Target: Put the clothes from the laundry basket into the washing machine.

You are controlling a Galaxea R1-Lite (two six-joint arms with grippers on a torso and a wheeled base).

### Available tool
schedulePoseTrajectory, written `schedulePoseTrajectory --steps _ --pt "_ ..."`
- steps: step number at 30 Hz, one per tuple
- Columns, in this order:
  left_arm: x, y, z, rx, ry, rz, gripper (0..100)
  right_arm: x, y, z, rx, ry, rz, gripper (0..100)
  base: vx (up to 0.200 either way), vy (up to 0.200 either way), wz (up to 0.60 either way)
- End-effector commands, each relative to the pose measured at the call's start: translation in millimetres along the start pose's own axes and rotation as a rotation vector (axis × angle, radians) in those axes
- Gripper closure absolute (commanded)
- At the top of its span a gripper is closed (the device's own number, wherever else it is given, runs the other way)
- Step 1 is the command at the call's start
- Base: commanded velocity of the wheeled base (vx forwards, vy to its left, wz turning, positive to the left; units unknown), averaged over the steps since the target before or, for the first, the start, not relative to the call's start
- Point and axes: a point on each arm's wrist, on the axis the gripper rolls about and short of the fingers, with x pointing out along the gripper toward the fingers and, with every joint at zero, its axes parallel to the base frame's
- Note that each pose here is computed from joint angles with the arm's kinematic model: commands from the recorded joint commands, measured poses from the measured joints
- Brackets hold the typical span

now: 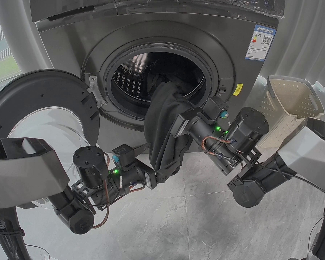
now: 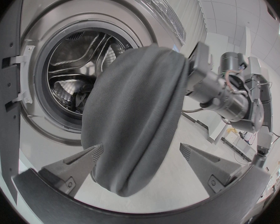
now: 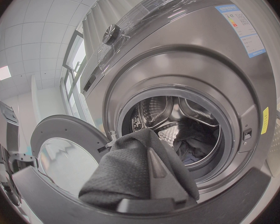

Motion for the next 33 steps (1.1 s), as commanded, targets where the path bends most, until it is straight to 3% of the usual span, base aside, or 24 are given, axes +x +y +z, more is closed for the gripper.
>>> schedulePoseTrajectory --steps 1,6,11,19,23,33 --pt "24.1 5.8 -11.2 0.001 -0.020 0.014 0 -1.1 9.7 2.1 0.010 -0.003 0.021 100 0.000 0.000 0.00" --pt "33.3 8.4 -4.3 0.001 -0.064 0.020 0 -1.8 15.6 2.0 0.016 -0.002 0.026 100 0.000 0.000 0.00" --pt "39.6 10.7 3.4 -0.027 -0.105 0.035 0 -2.6 21.0 1.3 0.023 0.001 0.038 100 0.000 0.000 0.00" --pt "52.0 43.0 -1.9 -0.018 -0.138 0.127 0 -9.9 29.4 5.7 0.033 0.012 0.044 100 0.000 0.000 0.00" --pt "54.9 52.6 -5.4 -0.016 -0.143 0.154 0 -15.5 34.9 10.0 0.038 0.018 0.058 100 0.000 0.000 0.00" --pt "55.4 53.5 -6.1 -0.016 -0.142 0.159 0 -17.2 38.5 13.7 0.046 0.015 0.067 100 0.000 0.000 0.00"
